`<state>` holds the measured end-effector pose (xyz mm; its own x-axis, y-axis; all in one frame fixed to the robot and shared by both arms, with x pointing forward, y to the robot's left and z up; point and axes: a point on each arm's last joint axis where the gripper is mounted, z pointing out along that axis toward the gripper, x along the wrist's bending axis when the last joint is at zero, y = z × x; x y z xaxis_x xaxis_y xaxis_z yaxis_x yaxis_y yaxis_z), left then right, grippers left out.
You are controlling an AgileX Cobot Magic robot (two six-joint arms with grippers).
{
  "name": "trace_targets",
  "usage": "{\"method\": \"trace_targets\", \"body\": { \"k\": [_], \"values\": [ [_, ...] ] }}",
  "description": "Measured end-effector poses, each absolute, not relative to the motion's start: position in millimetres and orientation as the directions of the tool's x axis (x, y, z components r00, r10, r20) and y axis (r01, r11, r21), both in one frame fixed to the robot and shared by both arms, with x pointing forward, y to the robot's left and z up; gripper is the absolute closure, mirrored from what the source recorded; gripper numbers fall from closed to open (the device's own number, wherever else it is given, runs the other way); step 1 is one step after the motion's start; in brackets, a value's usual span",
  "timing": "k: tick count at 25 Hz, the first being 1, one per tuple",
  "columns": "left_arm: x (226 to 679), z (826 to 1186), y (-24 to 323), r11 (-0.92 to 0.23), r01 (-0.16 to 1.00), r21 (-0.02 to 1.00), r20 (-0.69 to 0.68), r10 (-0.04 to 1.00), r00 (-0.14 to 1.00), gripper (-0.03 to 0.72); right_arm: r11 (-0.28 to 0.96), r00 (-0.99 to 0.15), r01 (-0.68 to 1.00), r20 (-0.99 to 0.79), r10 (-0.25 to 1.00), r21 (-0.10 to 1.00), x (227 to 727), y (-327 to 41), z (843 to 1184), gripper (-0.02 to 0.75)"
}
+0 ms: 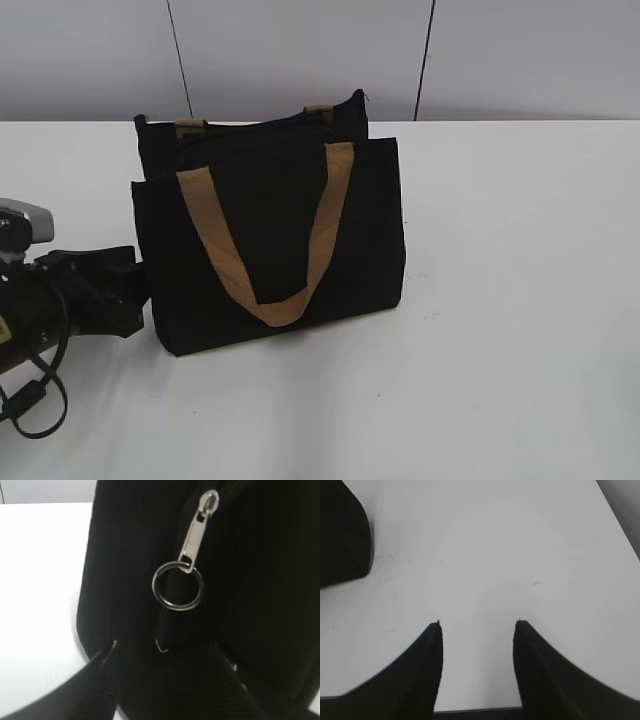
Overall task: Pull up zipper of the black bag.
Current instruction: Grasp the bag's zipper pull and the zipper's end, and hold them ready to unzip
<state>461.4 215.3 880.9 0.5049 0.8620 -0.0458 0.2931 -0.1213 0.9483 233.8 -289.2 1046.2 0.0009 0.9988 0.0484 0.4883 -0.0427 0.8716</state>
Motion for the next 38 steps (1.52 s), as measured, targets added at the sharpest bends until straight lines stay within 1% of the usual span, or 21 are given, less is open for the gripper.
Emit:
{"method": "trace_targets", "body": {
  "k": [4,7,13,14,34,36,38],
  "values": [
    [473,873,211,-0.127,0.297,0.946,-0.047,0.856,0.515,0.279,-0.043,0.001,0.488,0.048,0.999,0.872,234,-289,1046,0.374],
    [480,867,208,-0.134,0.301,0.944,-0.048,0.847,0.529,0.300,-0.043,0.001,0.488,0.048,0.999,0.872,234,-289,1046,0.374],
    [482,863,206,-0.135,0.300,0.944,-0.051,0.841,0.539,0.439,-0.043,0.001,0.488,0.048,0.999,0.872,234,-289,1046,0.374],
    [482,864,207,-0.131,0.297,0.946,-0.051,0.843,0.536,0.479,-0.043,0.001,0.488,0.048,0.999,0.872,234,-289,1046,0.374],
    [482,864,207,-0.131,0.296,0.946,-0.051,0.843,0.536,0.488,-0.043,0.001,0.488,0.048,0.999,0.872,234,-289,1046,0.374],
    [482,864,207,-0.130,0.296,0.946,-0.051,0.843,0.535,0.533,-0.043,0.001,0.488,0.048,0.999,0.872,234,-289,1046,0.374],
    [483,864,207,-0.129,0.297,0.946,-0.052,0.846,0.531,0.627,-0.043,0.001,0.488,0.048,0.999,0.872,234,-289,1046,0.374]
  ]
}}
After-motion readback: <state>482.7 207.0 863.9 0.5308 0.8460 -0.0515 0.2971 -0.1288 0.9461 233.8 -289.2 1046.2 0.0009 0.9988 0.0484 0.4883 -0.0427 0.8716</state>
